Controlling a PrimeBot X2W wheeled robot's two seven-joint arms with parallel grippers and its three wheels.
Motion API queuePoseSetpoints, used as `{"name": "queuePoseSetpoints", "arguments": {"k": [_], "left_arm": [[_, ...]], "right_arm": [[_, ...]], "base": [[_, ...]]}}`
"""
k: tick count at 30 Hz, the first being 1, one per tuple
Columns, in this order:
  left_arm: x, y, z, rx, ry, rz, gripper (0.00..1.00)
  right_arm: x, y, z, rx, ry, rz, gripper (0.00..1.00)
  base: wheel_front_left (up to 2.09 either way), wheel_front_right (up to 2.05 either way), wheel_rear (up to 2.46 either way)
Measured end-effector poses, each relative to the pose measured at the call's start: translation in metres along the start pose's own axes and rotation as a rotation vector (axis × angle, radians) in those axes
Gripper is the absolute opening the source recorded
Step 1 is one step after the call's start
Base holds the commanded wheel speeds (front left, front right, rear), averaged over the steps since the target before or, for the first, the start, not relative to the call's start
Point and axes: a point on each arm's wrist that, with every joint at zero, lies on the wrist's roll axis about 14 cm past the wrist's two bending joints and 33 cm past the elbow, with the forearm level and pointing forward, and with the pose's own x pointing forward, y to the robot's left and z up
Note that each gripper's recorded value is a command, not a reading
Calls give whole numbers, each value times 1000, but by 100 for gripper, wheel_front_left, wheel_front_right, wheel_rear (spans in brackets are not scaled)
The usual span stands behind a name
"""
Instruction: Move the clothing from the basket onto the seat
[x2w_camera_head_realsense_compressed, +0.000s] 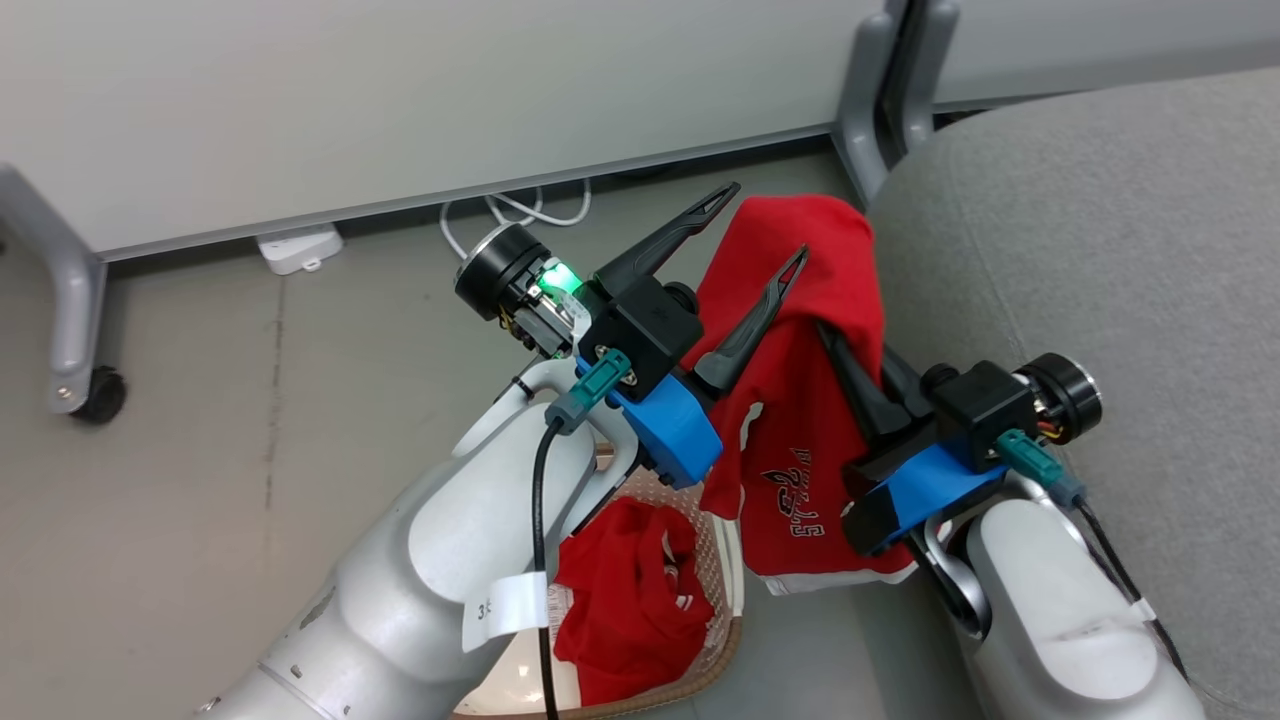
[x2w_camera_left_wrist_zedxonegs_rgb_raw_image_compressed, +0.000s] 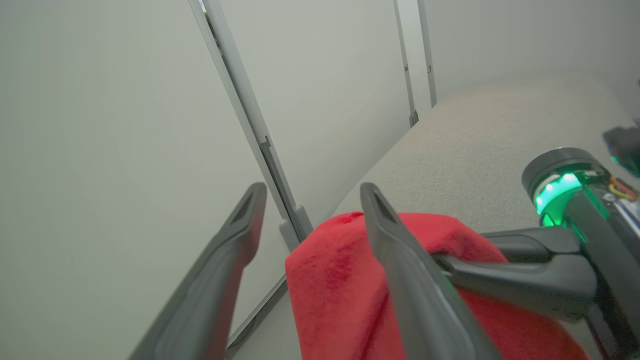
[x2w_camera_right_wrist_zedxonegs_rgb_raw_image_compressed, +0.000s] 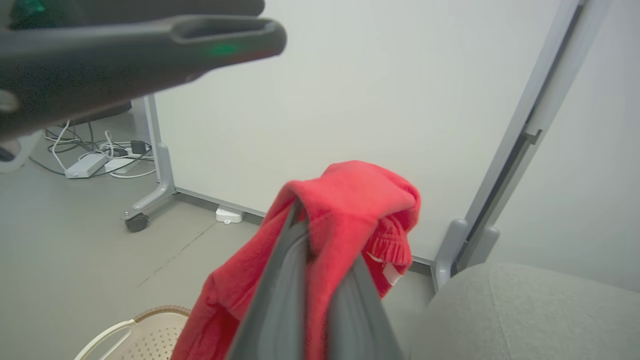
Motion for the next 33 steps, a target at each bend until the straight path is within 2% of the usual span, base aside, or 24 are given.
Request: {"name": "queuePoseSetpoints", "arguments": {"k": [11, 20, 27, 33], "left_arm": [[29, -39, -18, -50, 4, -130, 100], [45, -81, -25, -101, -1, -252, 100], [48, -112, -33, -132, 10, -337, 100], [48, -129, -41, -155, 23, -383, 100]], "right_arm": [[-36, -71, -3, -15, 10, -218, 0], [-87, -123, -2, -45, 26, -407, 0], [-128, -149, -4, -69, 53, -526, 0], [-150, -157, -13, -74, 90, -578, 0]], "base": [[0, 0, 0], [0, 0, 0], [0, 0, 0], [0, 0, 0]]}}
